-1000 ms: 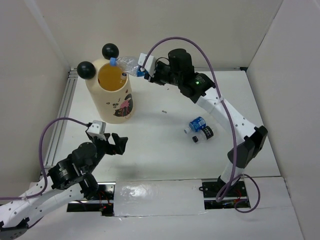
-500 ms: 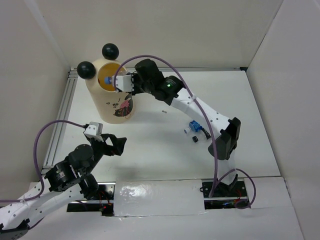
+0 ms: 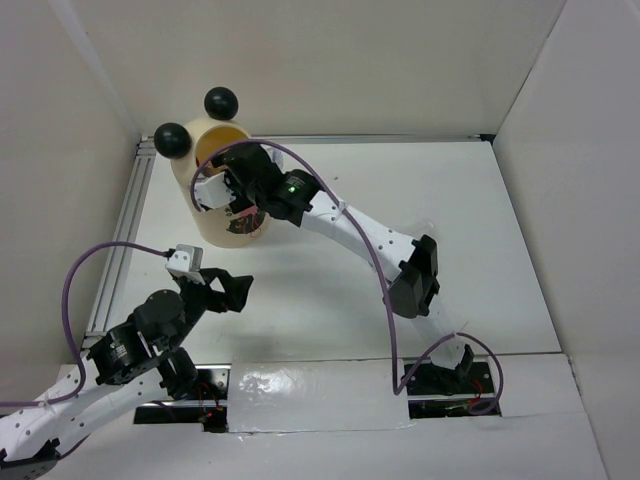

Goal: Put the plastic bottles in the bin

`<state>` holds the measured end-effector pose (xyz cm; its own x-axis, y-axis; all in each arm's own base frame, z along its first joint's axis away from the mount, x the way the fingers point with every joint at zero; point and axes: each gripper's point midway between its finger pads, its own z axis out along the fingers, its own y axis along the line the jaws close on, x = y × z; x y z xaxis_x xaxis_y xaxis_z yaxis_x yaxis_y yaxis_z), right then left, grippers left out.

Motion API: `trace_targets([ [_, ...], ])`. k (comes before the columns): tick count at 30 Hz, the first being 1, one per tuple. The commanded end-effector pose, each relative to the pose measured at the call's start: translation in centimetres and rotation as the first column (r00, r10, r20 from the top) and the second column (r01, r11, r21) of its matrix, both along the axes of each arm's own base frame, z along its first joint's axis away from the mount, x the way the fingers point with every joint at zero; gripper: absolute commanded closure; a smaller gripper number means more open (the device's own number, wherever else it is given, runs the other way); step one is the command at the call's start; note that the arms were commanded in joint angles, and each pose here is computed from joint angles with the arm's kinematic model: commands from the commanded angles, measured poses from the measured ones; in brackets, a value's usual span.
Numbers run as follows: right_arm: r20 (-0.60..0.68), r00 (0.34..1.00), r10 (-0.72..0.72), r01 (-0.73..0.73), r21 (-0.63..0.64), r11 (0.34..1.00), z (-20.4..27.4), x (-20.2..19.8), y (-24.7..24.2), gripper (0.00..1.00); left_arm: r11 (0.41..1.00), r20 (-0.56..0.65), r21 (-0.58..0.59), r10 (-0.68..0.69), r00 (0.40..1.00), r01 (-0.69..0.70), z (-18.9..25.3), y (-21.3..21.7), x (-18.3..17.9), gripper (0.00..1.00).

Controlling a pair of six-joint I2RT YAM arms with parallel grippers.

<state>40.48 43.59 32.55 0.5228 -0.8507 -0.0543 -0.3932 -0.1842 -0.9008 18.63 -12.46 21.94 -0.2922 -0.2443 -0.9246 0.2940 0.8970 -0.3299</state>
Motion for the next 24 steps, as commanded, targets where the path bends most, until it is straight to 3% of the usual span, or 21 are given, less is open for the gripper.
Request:
trace_targets([
  [1,0.09,0.996,-0.01,0.006,0.044,0.999,2.3,1.1,0.8,0.16,0.999,0.028,-0.049,-0.019,0.999,0.021,1.1,-0.5,-0.1,0.0],
  [2,0.093,0.996,-0.011,0.006,0.049,0.999,2.3,1.2,1.0,0.13,0.999,0.03,-0.042,-0.033,0.999,0.034,1.0,-0.6,-0.2,0.0],
  [3,0.107,0.994,-0.013,0.005,0.071,0.997,2.8,1.3,1.1,0.0,0.998,0.041,-0.045,-0.045,0.998,0.047,1.3,-0.8,-0.3,0.0],
  [12,0.157,0.987,-0.033,0.005,0.174,0.985,8.0,-0.6,-0.3,0.0,0.993,0.064,-0.006,-0.117,0.991,0.117,1.9,-2.8,0.2,0.0],
  [17,0.136,0.988,-0.073,0.022,0.344,0.939,13.2,-2.8,-4.2,0.0,0.983,0.101,0.007,-0.182,0.978,0.182,2.9,-4.5,0.4,0.0],
  [20,0.072,0.984,-0.166,0.1,0.547,0.831,16.3,-2.4,-9.0,0.0,0.969,0.129,0.055,-0.246,0.961,0.241,3.3,-6.1,0.8,0.0],
  [21,0.002,0.981,-0.195,0.147,0.65,0.746,17.3,-2.4,-11.1,0.0,0.959,0.16,0.05,-0.282,0.946,0.277,4.1,-7.1,0.8,0.0],
  [22,0.001,0.976,-0.219,0.165,0.651,0.741,17.3,-1.2,-12.5,0.0,0.958,0.169,0.065,-0.285,0.943,0.278,4.1,-7.5,1.2,0.0],
  [23,-0.115,0.964,-0.239,0.248,0.709,0.66,16.8,-1.0,-14.8,0.03,0.946,0.19,0.089,-0.324,0.927,0.312,4.6,-8.4,1.3,0.0],
  [24,-0.181,0.946,-0.268,0.313,0.723,0.616,16.2,1.2,-18.6,0.15,0.934,0.17,0.118,-0.352,0.92,0.336,4.0,-9.8,1.9,0.0],
])
